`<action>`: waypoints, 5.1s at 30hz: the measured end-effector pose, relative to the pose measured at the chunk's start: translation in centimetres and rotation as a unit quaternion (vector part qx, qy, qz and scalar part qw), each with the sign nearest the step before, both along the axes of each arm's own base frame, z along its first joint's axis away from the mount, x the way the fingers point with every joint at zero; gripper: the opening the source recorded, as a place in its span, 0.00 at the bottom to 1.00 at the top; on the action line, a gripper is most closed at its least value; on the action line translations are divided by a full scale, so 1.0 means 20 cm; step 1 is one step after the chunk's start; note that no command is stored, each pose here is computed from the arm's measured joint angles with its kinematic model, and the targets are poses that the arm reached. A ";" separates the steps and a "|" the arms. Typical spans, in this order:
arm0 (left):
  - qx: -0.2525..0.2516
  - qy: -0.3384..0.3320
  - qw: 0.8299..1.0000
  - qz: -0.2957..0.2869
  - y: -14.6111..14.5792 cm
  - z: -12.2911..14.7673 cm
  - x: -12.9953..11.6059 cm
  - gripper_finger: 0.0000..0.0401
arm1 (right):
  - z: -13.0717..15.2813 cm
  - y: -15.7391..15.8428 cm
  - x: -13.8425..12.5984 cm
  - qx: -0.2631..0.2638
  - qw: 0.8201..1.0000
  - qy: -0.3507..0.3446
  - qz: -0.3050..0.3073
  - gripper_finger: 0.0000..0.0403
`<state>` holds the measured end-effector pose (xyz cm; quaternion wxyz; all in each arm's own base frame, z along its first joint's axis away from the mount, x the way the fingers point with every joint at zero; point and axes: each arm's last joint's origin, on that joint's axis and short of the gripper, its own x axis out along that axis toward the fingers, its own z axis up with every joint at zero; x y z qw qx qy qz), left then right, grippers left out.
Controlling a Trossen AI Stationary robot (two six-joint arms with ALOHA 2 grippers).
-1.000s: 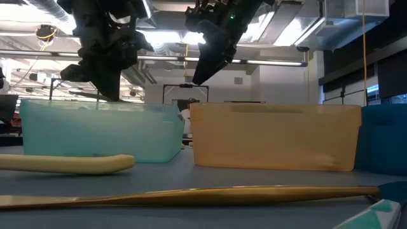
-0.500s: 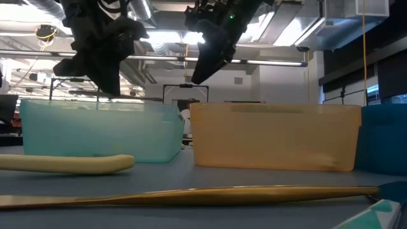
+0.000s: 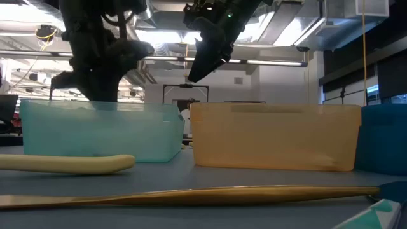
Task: Sort silverware by color (type)
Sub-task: Put the gold knife into the green bin, then put the yellow knife into the blue bin
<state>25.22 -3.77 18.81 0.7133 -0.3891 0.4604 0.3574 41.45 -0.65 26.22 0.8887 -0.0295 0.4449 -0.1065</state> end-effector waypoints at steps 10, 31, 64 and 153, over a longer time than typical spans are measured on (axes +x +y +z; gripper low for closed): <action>0.006 0.049 0.999 -0.001 -0.01 -0.13 0.04 0.05 | 0.00 0.00 0.00 0.000 1.000 0.001 0.000 0.29; 0.009 0.063 0.998 -0.001 -0.01 -0.17 0.05 0.15 | 0.00 0.00 0.00 0.000 1.000 0.000 0.000 0.29; -0.011 -0.024 0.995 -0.098 0.03 0.09 -0.03 0.15 | -0.01 -0.31 -0.04 0.024 0.999 0.018 -0.014 0.29; 0.165 -0.102 0.963 -0.187 0.34 0.36 -0.17 0.15 | -0.67 -0.97 -0.24 0.024 0.997 0.057 0.049 0.29</action>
